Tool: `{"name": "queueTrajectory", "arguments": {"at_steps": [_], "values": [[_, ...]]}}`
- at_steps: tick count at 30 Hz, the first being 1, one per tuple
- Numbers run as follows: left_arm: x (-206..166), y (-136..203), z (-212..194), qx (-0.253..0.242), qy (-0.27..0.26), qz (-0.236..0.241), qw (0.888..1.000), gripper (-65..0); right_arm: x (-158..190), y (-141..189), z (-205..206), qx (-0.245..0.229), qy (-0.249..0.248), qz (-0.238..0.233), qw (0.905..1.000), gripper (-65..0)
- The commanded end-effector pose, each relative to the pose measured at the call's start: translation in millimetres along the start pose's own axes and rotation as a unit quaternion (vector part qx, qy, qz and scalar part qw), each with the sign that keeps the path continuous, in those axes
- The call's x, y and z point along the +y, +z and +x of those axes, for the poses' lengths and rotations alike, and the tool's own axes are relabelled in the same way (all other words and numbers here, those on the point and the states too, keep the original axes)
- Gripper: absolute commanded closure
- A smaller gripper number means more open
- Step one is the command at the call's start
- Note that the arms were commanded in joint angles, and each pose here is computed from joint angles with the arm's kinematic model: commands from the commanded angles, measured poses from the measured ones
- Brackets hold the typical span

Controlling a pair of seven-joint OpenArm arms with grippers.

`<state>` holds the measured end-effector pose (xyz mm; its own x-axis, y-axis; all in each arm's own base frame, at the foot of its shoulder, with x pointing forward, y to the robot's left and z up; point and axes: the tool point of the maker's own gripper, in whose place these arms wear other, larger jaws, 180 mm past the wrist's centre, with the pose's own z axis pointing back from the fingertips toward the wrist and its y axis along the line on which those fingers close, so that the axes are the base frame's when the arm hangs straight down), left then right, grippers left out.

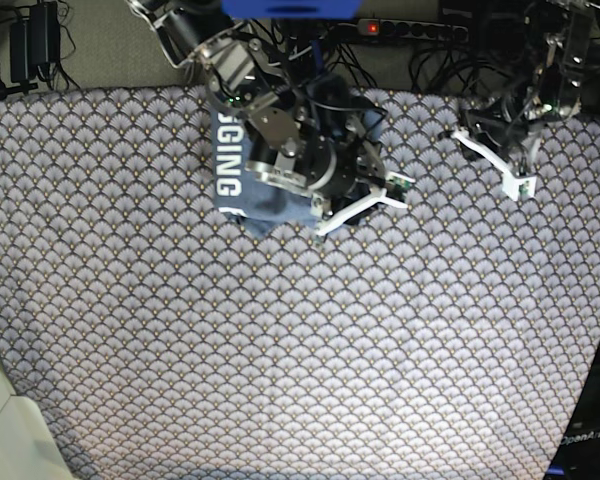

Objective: Fold the T-shirt properly
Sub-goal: 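Flatten the bundle with the right gripper, then release and withdraw it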

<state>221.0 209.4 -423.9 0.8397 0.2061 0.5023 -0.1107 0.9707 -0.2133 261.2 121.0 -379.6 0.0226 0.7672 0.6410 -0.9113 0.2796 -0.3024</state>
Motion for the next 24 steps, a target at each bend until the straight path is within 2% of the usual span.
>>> {"name": "queueTrajectory", "arguments": {"at_steps": [1,5,11,15,24], "values": [[1.6,3.4,11.1,-0.016,-0.005,0.001,1.000,-0.4,-8.6,3.0,16.9,-0.026,0.001,-0.011,0.9996,-22.5],[1.3,3.3,12.0,-0.016,-0.005,0.001,1.000,-0.4,-11.7,2.5,18.2,-0.026,0.006,-0.013,0.9996,-19.7],[1.1,3.2,13.0,-0.017,-0.005,0.001,1.000,-0.4,-18.6,3.1,20.1,-0.027,0.009,-0.019,0.9994,-0.9],[1.1,3.3,12.5,-0.017,-0.005,0.001,1.000,-0.4,-20.4,3.3,20.2,-0.027,0.010,-0.021,0.9994,0.0],[0.6,3.2,10.6,-0.015,-0.004,-0.001,1.000,-0.4,-48.2,7.5,32.2,-0.034,0.029,-0.047,0.9979,0.0]]}}
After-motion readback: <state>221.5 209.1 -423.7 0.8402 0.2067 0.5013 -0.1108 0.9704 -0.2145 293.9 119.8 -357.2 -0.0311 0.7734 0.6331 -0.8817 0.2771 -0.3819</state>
